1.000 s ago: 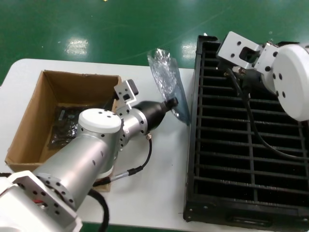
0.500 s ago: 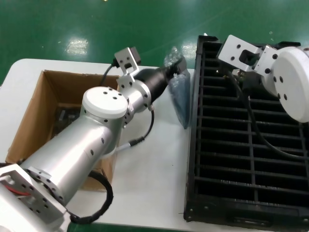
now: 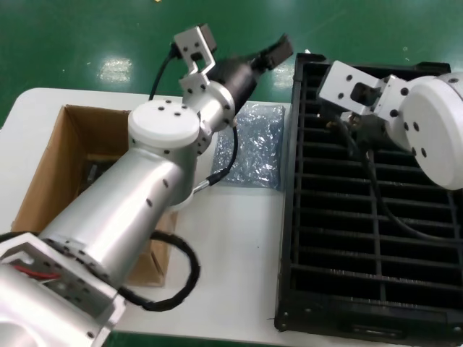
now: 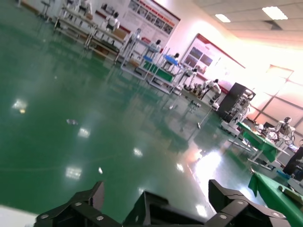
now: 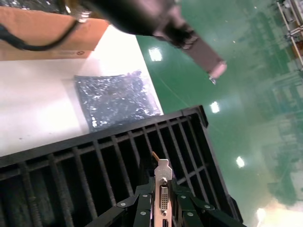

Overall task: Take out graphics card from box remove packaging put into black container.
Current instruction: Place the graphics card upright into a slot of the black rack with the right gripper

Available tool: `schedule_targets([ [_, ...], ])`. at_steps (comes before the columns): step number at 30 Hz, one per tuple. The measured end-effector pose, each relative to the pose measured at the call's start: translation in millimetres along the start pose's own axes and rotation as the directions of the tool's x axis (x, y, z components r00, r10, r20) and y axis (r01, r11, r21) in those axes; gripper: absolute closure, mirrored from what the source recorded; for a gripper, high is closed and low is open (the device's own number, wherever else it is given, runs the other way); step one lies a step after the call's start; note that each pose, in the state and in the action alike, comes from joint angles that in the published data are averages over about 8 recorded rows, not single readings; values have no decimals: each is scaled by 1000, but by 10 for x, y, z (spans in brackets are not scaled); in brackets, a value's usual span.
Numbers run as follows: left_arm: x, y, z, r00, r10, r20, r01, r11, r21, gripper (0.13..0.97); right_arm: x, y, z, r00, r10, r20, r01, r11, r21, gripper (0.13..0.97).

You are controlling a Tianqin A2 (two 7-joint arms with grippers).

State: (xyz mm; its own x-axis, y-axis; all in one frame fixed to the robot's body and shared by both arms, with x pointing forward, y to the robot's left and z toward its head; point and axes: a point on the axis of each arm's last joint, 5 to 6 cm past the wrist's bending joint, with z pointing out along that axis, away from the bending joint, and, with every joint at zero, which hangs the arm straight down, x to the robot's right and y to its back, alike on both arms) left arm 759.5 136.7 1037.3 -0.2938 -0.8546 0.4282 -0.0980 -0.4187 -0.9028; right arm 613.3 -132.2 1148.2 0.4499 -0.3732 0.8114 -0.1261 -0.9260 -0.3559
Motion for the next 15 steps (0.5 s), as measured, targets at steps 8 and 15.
schedule_targets([
  [8, -214, 2, -125, 1000, 16, -22, -16, 1000, 20, 284, -47, -18, -18, 999, -12, 44, 13, 1000, -9, 908],
  [15, -1102, 196, -870, 992, 49, -113, -46, 999, 26, 229, -88, 13, 2, 997, -13, 71, 15, 1000, -27, 908],
])
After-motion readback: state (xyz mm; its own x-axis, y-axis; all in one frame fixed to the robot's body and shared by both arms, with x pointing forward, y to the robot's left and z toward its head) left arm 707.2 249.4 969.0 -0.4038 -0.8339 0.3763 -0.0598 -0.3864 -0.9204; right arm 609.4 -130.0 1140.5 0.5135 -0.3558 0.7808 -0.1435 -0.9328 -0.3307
